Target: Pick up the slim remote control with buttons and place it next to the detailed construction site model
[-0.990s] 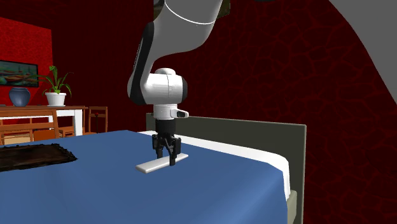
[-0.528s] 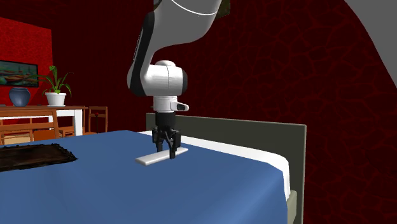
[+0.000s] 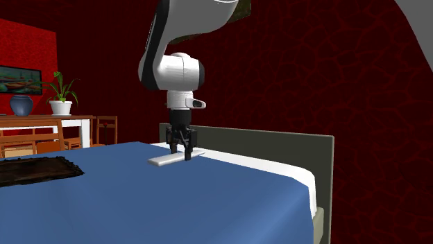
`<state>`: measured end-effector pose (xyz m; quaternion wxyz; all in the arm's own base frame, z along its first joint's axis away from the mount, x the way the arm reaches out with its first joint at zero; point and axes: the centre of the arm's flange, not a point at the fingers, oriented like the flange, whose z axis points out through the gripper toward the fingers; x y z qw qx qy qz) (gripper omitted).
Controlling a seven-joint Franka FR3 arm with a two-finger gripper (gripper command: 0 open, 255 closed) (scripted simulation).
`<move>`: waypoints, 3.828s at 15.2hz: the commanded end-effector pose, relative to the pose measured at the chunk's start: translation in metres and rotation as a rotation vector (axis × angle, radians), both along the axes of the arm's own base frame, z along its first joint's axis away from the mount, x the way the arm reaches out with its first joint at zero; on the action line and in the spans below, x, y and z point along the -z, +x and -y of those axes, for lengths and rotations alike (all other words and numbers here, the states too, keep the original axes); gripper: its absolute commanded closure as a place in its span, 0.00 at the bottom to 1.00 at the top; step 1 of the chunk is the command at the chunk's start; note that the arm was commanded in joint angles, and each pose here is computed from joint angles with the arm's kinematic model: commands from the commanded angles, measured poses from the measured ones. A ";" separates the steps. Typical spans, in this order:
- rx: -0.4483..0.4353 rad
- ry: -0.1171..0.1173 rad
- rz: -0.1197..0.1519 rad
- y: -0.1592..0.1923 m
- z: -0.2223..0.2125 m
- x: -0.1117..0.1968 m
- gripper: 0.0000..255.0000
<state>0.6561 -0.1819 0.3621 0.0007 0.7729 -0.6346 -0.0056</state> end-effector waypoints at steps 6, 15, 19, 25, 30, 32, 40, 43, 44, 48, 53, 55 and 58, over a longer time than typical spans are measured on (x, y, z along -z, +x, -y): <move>0.000 0.000 0.000 -0.001 -0.013 -0.031 1.00; 0.000 0.000 0.000 -0.008 -0.132 -0.032 1.00; 0.000 0.000 0.000 -0.012 -0.184 -0.032 1.00; 0.000 0.000 0.000 -0.017 -0.263 -0.032 1.00; 0.000 0.000 0.000 -0.021 -0.329 -0.033 1.00; 0.000 0.000 0.000 -0.023 -0.356 -0.033 1.00; 0.000 0.000 0.000 -0.025 -0.388 -0.007 1.00; 0.000 0.000 0.000 -0.025 -0.388 0.009 1.00; 0.000 0.000 0.000 -0.025 -0.388 0.014 1.00; 0.000 0.000 0.000 -0.025 -0.388 0.036 1.00; 0.000 0.000 0.000 -0.025 -0.388 0.056 1.00; 0.000 0.000 0.000 -0.025 -0.388 0.056 1.00; 0.000 0.000 0.000 -0.025 -0.388 0.056 1.00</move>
